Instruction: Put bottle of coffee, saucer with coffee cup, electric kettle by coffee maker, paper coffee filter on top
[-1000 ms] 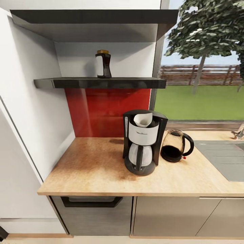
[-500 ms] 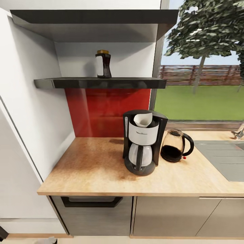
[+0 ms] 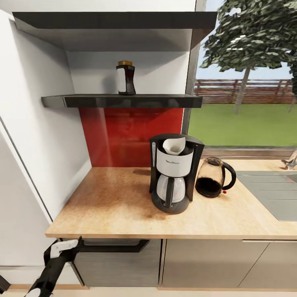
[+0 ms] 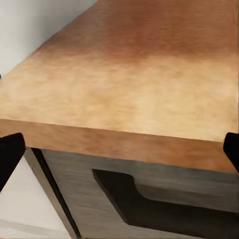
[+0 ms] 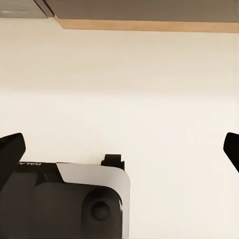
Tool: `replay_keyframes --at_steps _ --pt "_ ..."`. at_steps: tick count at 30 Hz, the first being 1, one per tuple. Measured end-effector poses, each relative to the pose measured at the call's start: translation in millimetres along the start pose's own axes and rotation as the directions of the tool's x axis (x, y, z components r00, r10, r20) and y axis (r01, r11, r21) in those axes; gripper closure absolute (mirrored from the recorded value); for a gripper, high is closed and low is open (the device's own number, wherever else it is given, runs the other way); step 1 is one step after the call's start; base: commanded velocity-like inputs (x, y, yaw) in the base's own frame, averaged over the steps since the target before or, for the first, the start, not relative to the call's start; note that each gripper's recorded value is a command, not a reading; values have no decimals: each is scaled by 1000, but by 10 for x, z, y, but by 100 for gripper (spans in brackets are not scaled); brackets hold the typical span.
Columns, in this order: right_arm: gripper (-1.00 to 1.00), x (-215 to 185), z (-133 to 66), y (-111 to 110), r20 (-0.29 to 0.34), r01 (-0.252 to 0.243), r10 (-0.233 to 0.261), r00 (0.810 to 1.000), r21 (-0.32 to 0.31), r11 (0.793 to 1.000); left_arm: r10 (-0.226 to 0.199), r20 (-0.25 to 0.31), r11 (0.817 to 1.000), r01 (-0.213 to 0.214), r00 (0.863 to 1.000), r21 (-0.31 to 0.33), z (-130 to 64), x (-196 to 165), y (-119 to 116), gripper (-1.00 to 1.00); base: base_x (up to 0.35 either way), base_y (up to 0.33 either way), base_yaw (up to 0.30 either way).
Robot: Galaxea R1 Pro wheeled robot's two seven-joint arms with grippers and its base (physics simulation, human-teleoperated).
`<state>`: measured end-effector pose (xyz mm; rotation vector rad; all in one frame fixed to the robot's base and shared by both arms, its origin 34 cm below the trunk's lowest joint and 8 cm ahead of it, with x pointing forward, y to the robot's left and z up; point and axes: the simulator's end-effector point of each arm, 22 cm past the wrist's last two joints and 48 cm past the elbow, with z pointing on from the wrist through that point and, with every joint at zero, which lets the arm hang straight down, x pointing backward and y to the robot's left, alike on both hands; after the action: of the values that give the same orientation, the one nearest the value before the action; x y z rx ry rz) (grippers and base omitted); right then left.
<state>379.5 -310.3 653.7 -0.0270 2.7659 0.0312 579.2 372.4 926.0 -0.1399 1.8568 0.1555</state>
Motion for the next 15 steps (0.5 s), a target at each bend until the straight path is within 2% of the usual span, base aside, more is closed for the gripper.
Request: replay_keyframes --at_steps 5,10,15 --pt "-100 0 0 0 0 0 0 1000 0 1000 -5 33 1000 5 999 19 16 -256 -100 -100 0 0 0" --pt "-100 1 0 1 0 1 -1 1000 0 1000 -14 35 998 12 999 59 18 -409 -181 -100 0 0 0" --pt "-100 1 0 0 0 1 -1 1000 0 1000 -53 60 994 48 997 95 -8 -786 -294 -100 0 0 0"
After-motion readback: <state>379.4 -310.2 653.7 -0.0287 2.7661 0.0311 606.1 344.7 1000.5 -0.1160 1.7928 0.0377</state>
